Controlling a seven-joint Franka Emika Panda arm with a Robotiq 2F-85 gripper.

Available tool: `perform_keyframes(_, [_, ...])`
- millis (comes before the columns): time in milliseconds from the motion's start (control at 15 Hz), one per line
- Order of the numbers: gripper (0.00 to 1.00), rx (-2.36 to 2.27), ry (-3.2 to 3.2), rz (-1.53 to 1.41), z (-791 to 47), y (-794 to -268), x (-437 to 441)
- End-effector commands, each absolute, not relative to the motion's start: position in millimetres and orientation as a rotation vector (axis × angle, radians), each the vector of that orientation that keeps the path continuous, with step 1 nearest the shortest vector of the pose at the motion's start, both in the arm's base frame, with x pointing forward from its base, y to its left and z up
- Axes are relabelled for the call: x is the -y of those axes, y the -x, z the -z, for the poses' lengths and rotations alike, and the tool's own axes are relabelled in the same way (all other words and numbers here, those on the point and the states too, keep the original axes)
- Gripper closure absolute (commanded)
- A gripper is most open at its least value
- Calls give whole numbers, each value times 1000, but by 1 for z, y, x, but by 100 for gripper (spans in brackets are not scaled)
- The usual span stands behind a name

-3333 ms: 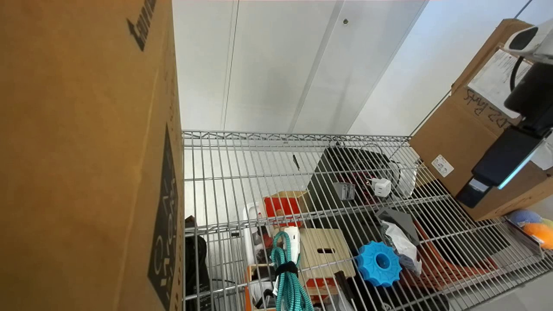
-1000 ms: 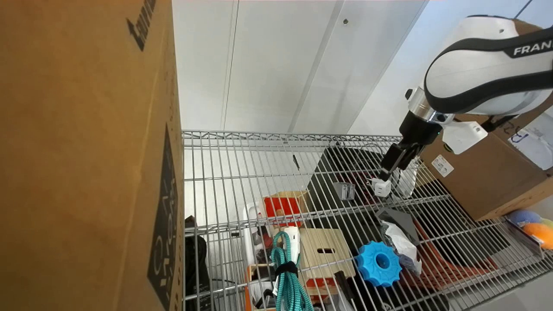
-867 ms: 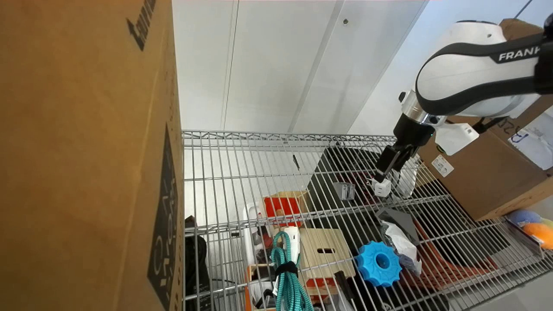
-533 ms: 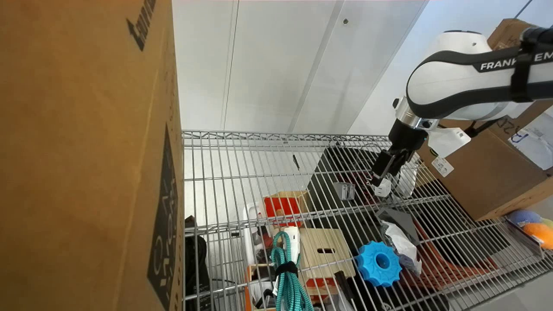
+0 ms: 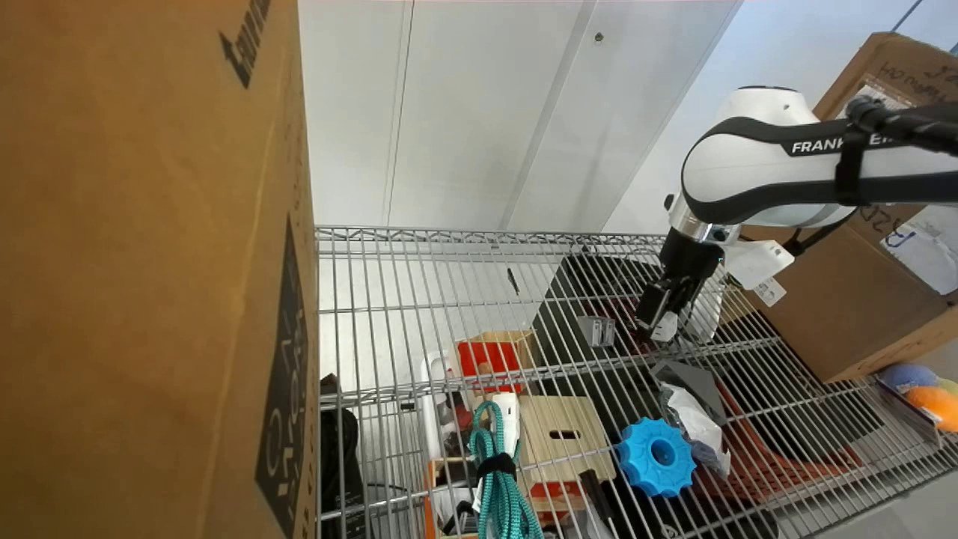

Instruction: Move the charger head

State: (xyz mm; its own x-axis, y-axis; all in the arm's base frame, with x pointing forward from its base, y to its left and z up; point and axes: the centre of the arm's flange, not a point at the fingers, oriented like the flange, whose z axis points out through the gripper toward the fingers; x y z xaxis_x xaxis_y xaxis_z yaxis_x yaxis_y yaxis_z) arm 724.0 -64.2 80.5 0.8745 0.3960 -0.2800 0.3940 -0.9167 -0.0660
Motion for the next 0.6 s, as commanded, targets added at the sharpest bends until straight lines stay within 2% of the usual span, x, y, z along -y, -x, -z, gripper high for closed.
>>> perform_keyframes(0, [45, 625, 2999, -463, -76, -740, 72])
perform_keyframes(200, [69, 600, 3003, -464, -79, -738, 76])
perform_keyframes(267, [74, 602, 3013, -474, -87, -737, 76])
perform_keyframes(533, [77, 654, 3025, -494, -119, -741, 69])
